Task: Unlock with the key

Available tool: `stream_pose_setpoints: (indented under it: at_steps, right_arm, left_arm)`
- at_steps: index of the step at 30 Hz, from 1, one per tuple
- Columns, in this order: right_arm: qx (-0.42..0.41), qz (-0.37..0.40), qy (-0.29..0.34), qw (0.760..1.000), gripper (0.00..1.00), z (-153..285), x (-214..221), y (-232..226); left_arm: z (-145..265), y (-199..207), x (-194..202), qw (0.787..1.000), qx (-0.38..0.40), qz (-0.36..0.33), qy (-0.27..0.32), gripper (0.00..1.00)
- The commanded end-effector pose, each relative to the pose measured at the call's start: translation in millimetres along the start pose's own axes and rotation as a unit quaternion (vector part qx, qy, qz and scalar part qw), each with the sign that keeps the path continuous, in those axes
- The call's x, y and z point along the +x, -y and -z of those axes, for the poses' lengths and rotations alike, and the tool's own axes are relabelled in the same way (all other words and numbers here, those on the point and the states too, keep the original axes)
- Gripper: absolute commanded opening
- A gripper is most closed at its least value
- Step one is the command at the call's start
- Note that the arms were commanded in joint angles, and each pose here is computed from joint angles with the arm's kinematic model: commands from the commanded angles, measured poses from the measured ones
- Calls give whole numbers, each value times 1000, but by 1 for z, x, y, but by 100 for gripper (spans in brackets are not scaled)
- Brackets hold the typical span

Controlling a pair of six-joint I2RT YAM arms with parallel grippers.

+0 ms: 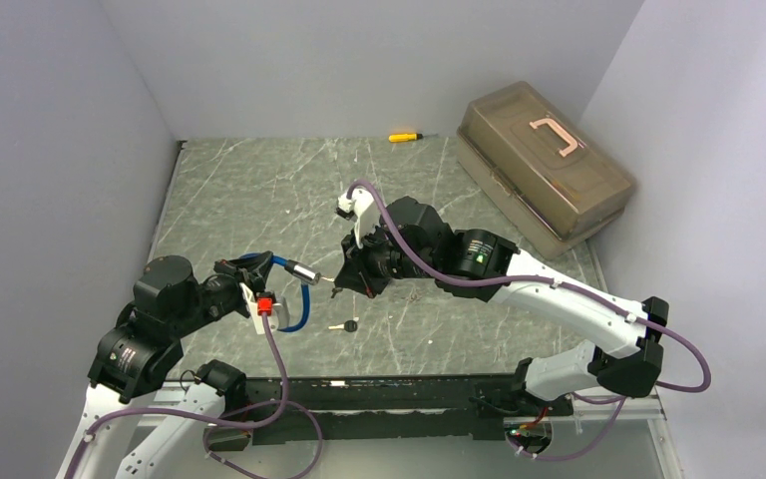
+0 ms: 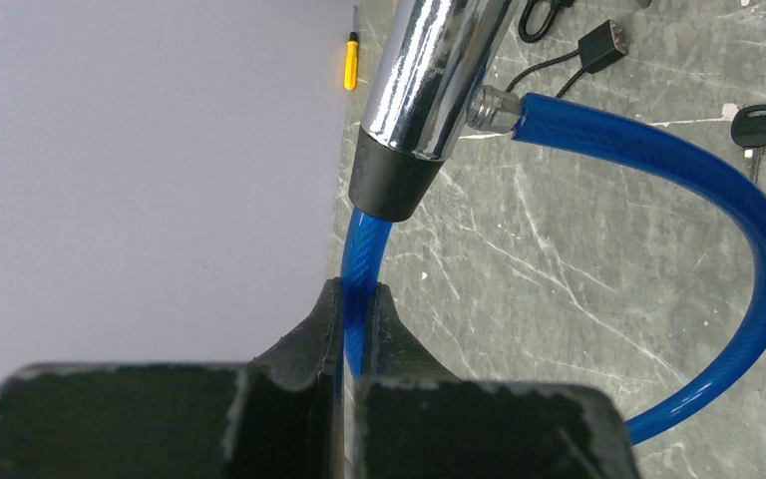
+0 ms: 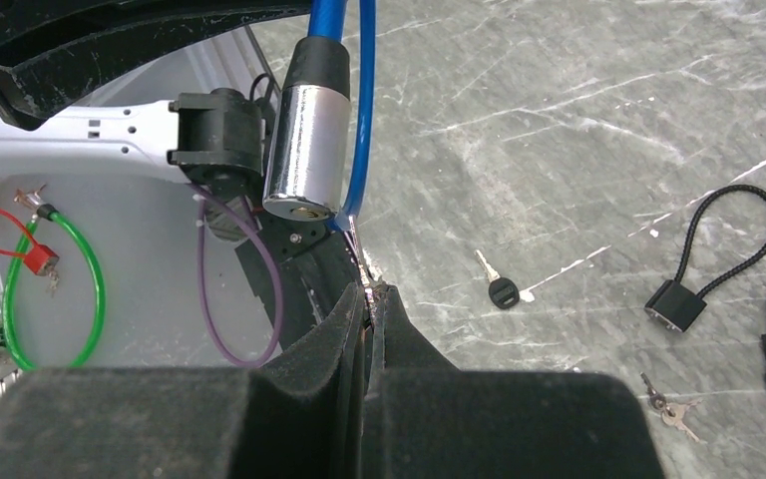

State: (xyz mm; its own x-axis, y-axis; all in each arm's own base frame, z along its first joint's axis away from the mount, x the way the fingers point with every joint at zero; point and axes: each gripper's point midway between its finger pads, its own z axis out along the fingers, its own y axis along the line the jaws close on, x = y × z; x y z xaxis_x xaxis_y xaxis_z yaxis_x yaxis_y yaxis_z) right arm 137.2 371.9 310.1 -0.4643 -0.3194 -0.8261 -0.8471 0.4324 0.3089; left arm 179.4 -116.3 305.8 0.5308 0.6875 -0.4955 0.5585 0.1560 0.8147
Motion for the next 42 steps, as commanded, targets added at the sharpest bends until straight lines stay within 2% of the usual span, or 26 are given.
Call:
stream_pose_setpoints:
  at_steps: [1,15,42]
  right_arm:
    - [-16,3,44,999,0,14,-25,-10]
    - [-45,2,49,998,0,22,-27,-23]
    - [-40,6,52,998,0,11,-34,-22]
  left_arm:
    - [6,-17,-15,999,-26,-20,24,0]
    - [2,-19,-6,999,-30,-15,4,0]
    - [5,-13,-14,999,-20,-19,22,0]
